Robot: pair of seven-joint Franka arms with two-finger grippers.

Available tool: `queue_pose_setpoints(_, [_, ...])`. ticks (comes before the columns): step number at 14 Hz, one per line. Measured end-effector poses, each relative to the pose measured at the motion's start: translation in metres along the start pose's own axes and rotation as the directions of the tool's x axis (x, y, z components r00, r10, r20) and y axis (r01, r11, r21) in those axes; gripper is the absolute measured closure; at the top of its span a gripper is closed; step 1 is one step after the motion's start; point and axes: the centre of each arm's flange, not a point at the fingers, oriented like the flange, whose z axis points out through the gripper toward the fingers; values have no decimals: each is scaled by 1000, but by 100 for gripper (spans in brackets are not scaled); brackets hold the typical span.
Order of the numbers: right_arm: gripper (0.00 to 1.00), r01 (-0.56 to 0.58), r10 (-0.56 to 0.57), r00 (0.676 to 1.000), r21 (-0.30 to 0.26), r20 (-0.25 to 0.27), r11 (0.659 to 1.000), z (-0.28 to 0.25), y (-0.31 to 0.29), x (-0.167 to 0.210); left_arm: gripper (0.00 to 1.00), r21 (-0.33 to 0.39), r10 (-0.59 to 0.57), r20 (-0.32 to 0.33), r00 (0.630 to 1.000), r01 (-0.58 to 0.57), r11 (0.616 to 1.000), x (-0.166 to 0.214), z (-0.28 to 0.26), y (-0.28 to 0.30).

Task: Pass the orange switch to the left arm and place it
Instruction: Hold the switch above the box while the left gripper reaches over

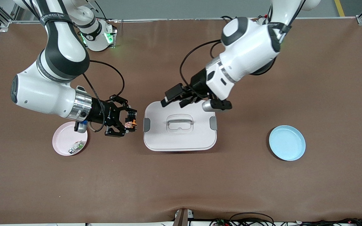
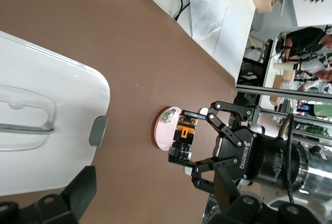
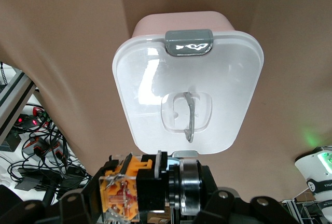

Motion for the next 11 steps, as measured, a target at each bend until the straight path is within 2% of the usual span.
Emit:
queue_pose_setpoints(6, [27, -1, 1, 1000, -1, -1, 1000, 1, 0, 1, 0, -18, 24, -58, 998, -26, 1000, -49, 83, -21])
queue_pose_setpoints(11, [27, -1, 1, 1000, -1, -1, 1000, 1, 0, 1, 0, -30, 41, -61, 997, -42, 999, -66, 96, -19])
